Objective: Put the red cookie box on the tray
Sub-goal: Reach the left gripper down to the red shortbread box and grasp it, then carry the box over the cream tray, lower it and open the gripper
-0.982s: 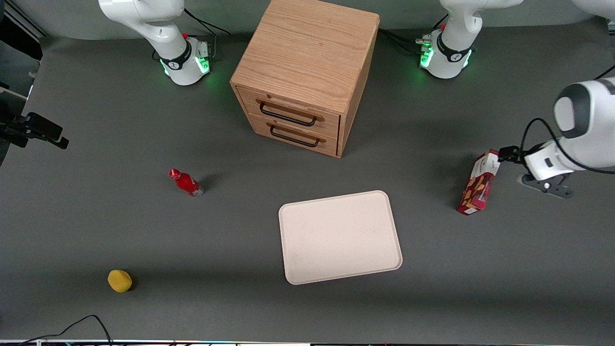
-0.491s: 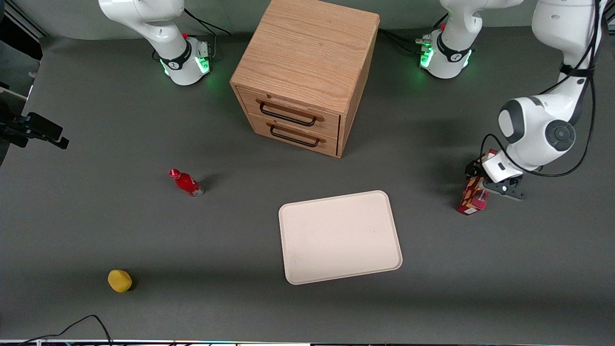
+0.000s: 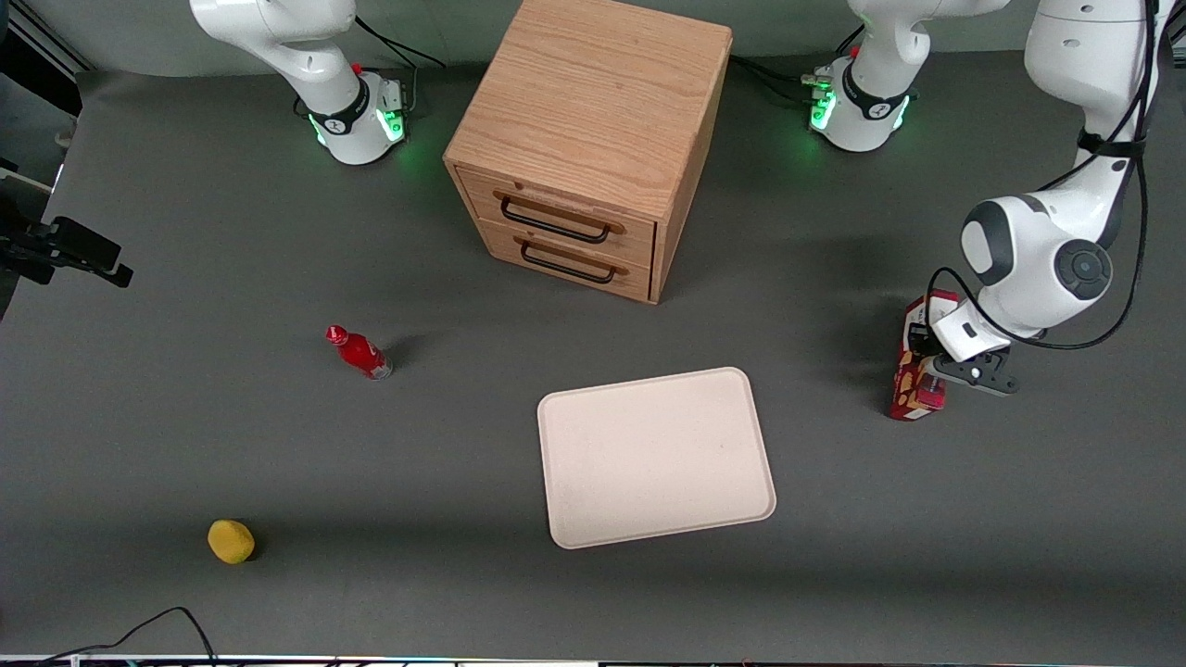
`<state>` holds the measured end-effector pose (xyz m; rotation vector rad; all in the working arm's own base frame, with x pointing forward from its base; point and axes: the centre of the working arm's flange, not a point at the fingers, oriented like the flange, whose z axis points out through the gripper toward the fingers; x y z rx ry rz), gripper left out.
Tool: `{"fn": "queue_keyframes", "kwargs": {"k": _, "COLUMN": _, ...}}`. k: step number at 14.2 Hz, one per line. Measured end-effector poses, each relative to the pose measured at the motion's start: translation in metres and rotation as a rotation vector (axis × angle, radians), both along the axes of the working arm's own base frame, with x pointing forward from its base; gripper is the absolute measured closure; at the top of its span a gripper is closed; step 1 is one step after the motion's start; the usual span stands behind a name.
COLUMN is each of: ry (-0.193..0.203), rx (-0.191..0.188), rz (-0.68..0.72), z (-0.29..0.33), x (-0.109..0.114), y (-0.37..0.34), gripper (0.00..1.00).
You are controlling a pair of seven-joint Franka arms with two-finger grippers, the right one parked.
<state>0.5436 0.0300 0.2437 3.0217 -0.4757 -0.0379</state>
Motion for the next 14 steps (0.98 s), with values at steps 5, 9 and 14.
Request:
{"fn": "queue_keyframes", "kwargs": {"k": 5, "ry": 0.148, "rx": -0.044, "rz": 0.15, "z": 0.174, "x": 0.047, "y": -0.024, "gripper": 0.81}}
{"fn": "queue_keyframes", "kwargs": {"k": 9, "ry": 0.142, "rx": -0.009, "rz": 0.342, "z": 0.27, "x": 0.058, "y": -0.119, "gripper": 0.81}}
{"fn": "queue_keyframes", "kwargs": {"k": 14, "ry": 0.07, "rx": 0.003, "rz": 0.474, "z": 0.168, "x": 0.084, "y": -0.267, "gripper": 0.81}}
